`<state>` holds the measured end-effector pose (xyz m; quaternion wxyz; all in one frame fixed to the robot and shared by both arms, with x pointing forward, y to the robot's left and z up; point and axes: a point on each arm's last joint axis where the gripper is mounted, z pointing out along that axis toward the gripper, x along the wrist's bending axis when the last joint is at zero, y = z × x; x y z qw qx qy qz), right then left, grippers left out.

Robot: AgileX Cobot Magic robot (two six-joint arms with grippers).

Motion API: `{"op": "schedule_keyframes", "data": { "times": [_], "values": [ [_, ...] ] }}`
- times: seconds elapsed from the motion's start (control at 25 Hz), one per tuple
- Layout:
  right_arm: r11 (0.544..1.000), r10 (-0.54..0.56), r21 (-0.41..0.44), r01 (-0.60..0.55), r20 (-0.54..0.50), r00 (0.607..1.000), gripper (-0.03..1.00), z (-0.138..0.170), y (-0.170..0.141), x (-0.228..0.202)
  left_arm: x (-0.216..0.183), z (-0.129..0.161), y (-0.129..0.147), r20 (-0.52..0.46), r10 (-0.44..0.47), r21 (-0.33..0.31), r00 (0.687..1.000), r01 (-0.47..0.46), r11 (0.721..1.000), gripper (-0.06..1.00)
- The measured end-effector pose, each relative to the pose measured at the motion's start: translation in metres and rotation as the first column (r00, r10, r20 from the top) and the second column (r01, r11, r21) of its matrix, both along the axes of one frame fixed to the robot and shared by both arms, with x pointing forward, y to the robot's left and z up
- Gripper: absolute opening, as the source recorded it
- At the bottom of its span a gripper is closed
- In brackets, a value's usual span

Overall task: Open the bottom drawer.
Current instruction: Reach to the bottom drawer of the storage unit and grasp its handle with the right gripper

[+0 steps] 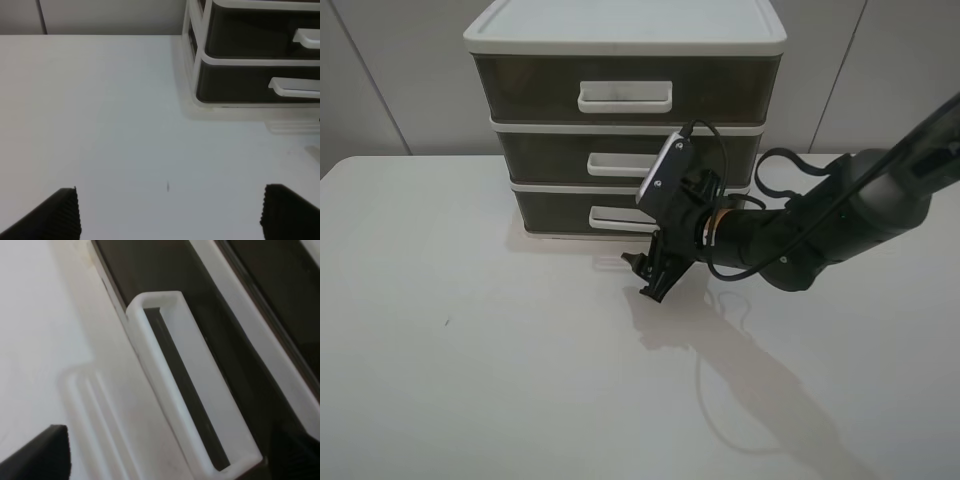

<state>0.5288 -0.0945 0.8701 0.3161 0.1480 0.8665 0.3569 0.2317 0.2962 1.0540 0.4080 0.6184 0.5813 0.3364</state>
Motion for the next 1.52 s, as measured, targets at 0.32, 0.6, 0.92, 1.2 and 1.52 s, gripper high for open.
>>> {"op": "schedule_keyframes", "data": {
  "times": [0.32, 0.6, 0.92, 1.2, 1.52],
  "values": [
    [1.0, 0.002, -0.003, -0.002, -0.014, 1.0, 0.78, -0.016, 0.0, 0.0, 0.0, 0.0, 0.0, 0.0, 0.001, 0.001, 1.0, -0.001, 1.0, 0.74],
    [0.999, 0.034, -0.025, -0.033, 0.022, 0.999, 0.78, -0.019, 0.003, 0.001, 0.0, 0.0, 0.0, 0.0, 0.001, 0.001, 1.0, -0.001, 1.0, 0.74],
    [0.999, 0.041, -0.034, -0.04, 0.029, 0.999, 0.78, -0.023, 0.006, 0.004, 0.0, 0.0, 0.0, 0.0, 0.001, 0.001, 1.0, -0.001, 1.0, 0.74],
    [0.997, 0.068, -0.031, -0.067, 0.04, 0.997, 0.78, -0.024, 0.018, 0.006, 0.0, 0.0, 0.0, 0.0, 0.001, 0.001, 1.0, -0.001, 1.0, 0.74],
    [0.996, 0.067, -0.052, -0.066, 0.017, 0.998, 0.78, -0.029, 0.022, 0.011, 0.0, 0.0, 0.0, 0.0, 0.001, 0.001, 1.0, -0.001, 1.0, 0.74]
  ]
}}
